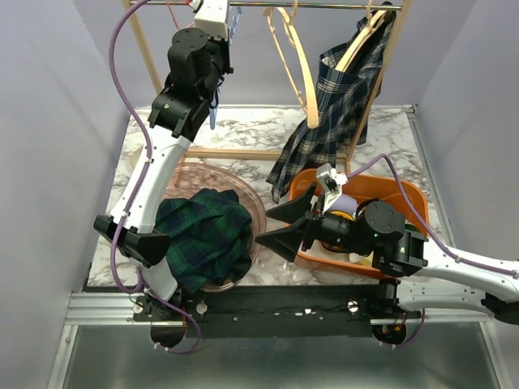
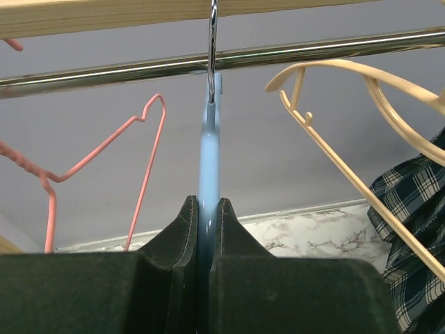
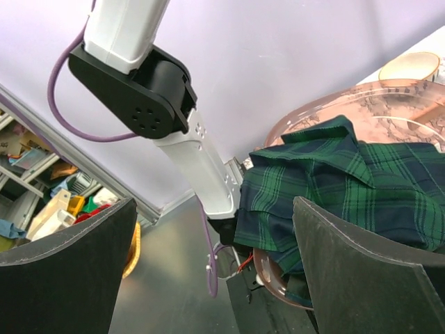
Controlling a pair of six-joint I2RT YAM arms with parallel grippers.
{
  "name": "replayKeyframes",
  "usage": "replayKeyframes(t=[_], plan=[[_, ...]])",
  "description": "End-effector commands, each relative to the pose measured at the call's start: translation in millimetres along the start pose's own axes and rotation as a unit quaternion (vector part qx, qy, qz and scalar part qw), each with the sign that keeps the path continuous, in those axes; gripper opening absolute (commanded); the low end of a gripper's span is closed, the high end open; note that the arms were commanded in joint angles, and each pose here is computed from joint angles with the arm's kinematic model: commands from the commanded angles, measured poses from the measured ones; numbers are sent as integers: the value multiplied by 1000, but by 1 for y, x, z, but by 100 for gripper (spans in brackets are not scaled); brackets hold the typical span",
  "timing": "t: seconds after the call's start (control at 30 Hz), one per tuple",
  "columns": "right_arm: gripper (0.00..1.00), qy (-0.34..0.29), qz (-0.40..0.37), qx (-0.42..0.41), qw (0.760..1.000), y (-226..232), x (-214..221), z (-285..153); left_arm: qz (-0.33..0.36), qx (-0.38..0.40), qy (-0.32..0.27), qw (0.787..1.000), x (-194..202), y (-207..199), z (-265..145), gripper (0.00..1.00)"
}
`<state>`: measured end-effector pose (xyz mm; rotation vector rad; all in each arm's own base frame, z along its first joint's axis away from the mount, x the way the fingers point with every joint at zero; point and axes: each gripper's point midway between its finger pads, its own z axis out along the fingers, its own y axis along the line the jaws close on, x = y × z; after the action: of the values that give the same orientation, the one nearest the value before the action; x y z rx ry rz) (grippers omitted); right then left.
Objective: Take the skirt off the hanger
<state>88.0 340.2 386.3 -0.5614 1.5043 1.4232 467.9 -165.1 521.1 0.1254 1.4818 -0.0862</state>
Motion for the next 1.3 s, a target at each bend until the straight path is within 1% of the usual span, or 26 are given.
replayKeyframes(t=[0.0,0.07,0.1,0.17,0.2,0.27,0.3,0.33,0.4,0.43,0.5,0.53,0.57,0.63,0.67,0.73,0.8,0.83,0.9,0.97,1.03,1.07,1.13,1.17,1.2,1.27], plan=[[100,8,-2,16,1000,-7,6,3,-16,34,-37,999,-25,-11,-3,4],[100,11,0,21,1000,-7,5,6,-15,32,-34,999,-24,-9,-6,12],[100,17,2,33,999,-11,7,6,-15,32,-34,999,-24,-8,-8,26],[100,23,5,51,998,-16,8,8,-28,32,-34,999,-27,-7,-15,40],[100,30,-5,65,997,-18,4,7,-29,42,-31,998,-27,-10,-18,50],[100,39,-17,86,995,-24,1,7,-34,58,-30,997,-31,-12,-28,57],[100,40,-28,109,993,-29,-5,3,-34,76,-22,996,-28,-18,-33,73],[100,39,-33,119,992,-32,-8,2,-39,82,-26,996,-34,-17,-40,77],[100,30,-47,146,988,-40,-15,-4,-49,94,-15,994,-27,-21,-46,87],[100,20,-50,148,988,-38,-25,-6,-56,103,-20,993,-33,-22,-56,89],[100,13,-61,175,983,-43,-37,-13,-67,115,-3,991,-24,-26,-62,94],[100,12,-68,184,981,-45,-43,-15,-71,126,-5,990,-29,-27,-72,97],[100,-3,-73,187,980,-39,-61,-17,-74,130,2,989,-25,-28,-76,98],[100,1,-97,217,971,-47,-69,-23,-85,141,-1,986,-31,-28,-90,99],[100,-13,-100,222,970,-43,-84,-27,-87,149,4,985,-27,-30,-94,99],[100,-29,-117,251,960,-49,-98,-37,-96,154,-10,983,-37,-27,-108,99],[100,-52,-128,270,953,-50,-118,-45,-98,159,-7,982,-36,-27,-116,99],[100,-65,-165,300,937,-54,-139,-52,-100,179,-13,979,-42,-28,-134,99],[100,-60,-190,327,924,-61,-146,-48,-103,180,-8,978,-36,-27,-140,99],[99,-66,-211,355,908,-66,-170,-54,-105,185,-16,977,-40,-25,-152,99],[97,-43,-222,373,900,-80,-174,-46,-105,191,-10,976,-33,-26,-157,99],[95,-63,-221,387,893,-83,-196,-51,-105,198,-15,974,-37,-26,-164,99],[92,-49,-238,399,884,-95,-200,-42,-105,207,-10,973,-33,-28,-170,99],[91,-64,-237,406,880,-95,-216,-45,-105,216,-15,971,-36,-28,-178,99],[88,-62,-240,407,879,-98,-219,-43,-104,219,-11,970,-31,-29,-181,99],[86,-53,-246,417,874,-113,-223,-35,-105,223,-16,969,-32,-27,-190,99]])
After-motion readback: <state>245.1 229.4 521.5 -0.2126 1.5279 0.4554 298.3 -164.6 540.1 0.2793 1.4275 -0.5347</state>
